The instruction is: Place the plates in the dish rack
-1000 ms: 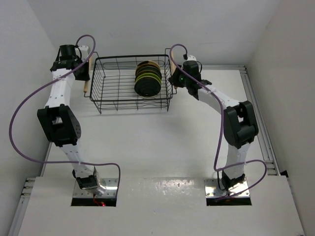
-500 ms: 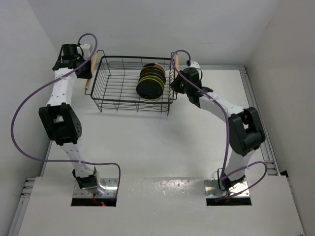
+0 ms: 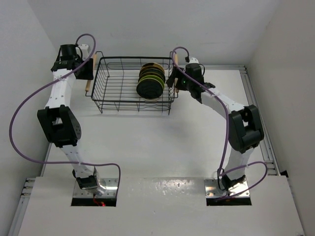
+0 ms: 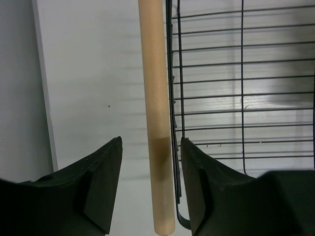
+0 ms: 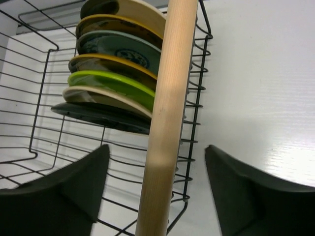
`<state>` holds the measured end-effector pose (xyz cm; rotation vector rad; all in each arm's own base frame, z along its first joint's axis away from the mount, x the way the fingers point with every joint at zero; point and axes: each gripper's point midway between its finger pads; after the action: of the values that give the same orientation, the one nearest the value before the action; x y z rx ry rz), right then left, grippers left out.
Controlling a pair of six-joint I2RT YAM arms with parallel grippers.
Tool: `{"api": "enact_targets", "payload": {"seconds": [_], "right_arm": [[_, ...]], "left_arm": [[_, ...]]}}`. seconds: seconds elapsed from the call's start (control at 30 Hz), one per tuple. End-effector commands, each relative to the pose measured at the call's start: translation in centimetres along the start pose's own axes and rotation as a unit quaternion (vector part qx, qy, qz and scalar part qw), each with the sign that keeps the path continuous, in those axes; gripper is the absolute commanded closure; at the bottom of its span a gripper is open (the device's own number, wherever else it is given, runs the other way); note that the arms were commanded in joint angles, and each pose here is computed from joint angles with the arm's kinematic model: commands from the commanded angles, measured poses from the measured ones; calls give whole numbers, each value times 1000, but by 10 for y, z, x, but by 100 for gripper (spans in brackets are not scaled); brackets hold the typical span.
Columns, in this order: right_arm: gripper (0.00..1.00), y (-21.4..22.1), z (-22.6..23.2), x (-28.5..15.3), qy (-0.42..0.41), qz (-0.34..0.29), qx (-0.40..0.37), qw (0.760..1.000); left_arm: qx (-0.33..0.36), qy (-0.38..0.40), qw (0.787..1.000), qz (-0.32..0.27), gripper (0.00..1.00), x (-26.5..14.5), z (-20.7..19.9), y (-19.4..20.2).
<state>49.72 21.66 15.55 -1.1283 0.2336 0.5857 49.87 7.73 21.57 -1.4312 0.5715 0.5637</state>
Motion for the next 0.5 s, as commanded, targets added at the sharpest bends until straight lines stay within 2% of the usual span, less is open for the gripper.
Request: {"api": "enact_targets", "payload": {"seconds": [0.0, 0.07, 0.17, 0.2, 0.23, 0.3, 0.33, 0.37, 0.4, 0.47], "right_arm": [[18, -51, 32, -32, -43, -52, -43, 997], [0, -67, 36, -45, -45, -67, -62, 995], [0, -87, 24, -71, -29, -73, -61, 995], [0, -98, 0, -80, -5, -78, -42, 996], [0, -112, 8, -108, -26, -90, -30, 995], [0, -106, -25, -122, -3, -81, 3, 997], [0, -98, -44, -148, 4, -78, 20, 997], [0, -112, -58, -163, 17, -98, 28, 995], [0, -87, -77, -167, 42, -66, 39, 996], [0, -80, -112, -200, 87, -84, 52, 991]], "left_arm": [[5, -38, 996, -82, 44, -48, 21, -53], [4, -46, 994, -101, 41, -62, 26, -67], [10, -58, 989, -135, 36, -90, 33, -85], [6, -69, 988, -140, 34, -98, 41, -87], [13, -77, 985, -154, 33, -114, 44, -92], [20, -101, 983, -151, 31, -129, 60, -84], [20, -123, 982, -139, 31, -139, 74, -72], [18, -126, 984, -126, 31, -133, 75, -63], [13, -144, 982, -118, 31, -144, 88, -52], [-5, -155, 985, -76, 31, -135, 101, -14]]}}
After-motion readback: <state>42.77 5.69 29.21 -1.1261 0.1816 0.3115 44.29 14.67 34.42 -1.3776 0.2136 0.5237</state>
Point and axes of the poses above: each gripper's point midway between its finger pads, its own x axis out along the fingers, its own z axis along the line the jaws close on, y = z × x
